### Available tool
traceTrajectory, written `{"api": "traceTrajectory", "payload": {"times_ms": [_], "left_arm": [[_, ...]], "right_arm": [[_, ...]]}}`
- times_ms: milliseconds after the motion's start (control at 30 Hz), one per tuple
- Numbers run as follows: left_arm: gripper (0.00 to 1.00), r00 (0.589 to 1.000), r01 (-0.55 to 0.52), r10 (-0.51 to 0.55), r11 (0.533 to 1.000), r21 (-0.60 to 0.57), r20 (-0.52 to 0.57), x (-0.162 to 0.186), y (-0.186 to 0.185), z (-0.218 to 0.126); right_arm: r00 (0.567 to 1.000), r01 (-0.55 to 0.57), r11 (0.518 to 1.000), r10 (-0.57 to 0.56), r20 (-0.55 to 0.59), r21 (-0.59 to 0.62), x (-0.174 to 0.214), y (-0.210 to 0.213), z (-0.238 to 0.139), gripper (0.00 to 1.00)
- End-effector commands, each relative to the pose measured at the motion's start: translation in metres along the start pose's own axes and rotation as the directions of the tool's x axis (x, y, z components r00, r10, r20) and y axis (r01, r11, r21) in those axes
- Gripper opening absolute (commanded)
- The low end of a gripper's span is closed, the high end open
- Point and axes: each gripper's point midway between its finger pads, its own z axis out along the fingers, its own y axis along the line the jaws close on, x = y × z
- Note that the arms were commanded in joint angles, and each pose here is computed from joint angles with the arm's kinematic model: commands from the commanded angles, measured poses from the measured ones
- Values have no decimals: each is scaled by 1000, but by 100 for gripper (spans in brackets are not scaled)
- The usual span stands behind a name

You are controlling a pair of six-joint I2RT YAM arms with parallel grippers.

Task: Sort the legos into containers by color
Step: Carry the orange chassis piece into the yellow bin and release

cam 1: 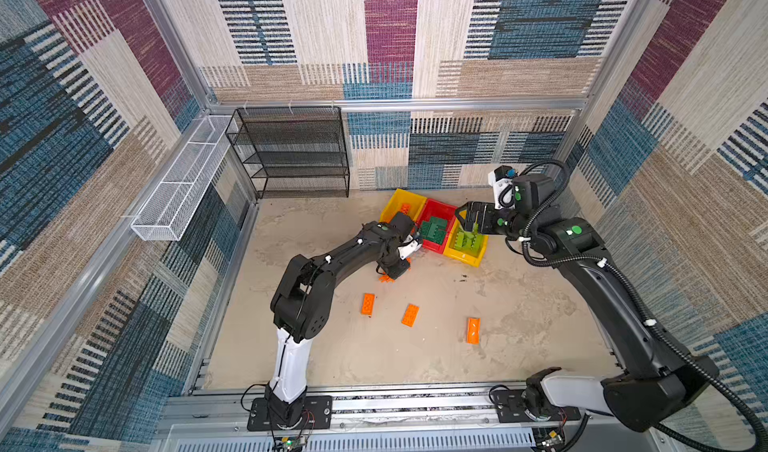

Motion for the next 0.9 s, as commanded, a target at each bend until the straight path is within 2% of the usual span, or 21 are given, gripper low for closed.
{"api": "traceTrajectory", "payload": {"times_ms": [0, 200, 400, 433, 467, 567, 600, 700, 867], "left_arm": [[14, 998, 3, 0, 998, -62, 57, -23, 23, -15], [14, 981, 109, -74, 975, -193, 178, -80, 87, -21], [20, 943, 199, -125, 954, -223, 307, -135, 129, -12], [25, 939, 208, -127, 950, -235, 319, -141, 134, -9], [36, 933, 216, -129, 947, -236, 335, -146, 138, -4], [83, 906, 269, -155, 928, -256, 393, -152, 153, 5], [86, 901, 278, -156, 924, -262, 404, -154, 156, 6], [86, 892, 309, -173, 908, -282, 418, -155, 163, -3], [84, 873, 369, -224, 885, -285, 433, -140, 161, -42]], "right_arm": [[999, 15, 1000, -14, 42, -4, -13, 2, 0, 100], [998, 16, 1000, -17, 57, 6, -20, -1, 3, 100], [998, 11, 999, -14, 66, 32, -26, -7, 5, 100], [998, 10, 999, -13, 68, 35, -26, -7, 5, 100], [998, 7, 999, -10, 67, 42, -26, -9, 5, 100], [998, 0, 998, -3, 67, 56, -26, -13, 4, 100], [998, -2, 998, -2, 64, 58, -26, -13, 4, 99], [998, -2, 997, -3, 63, 75, -27, -16, 1, 100], [999, -6, 997, 2, 54, 73, -24, -17, 0, 100]]}}
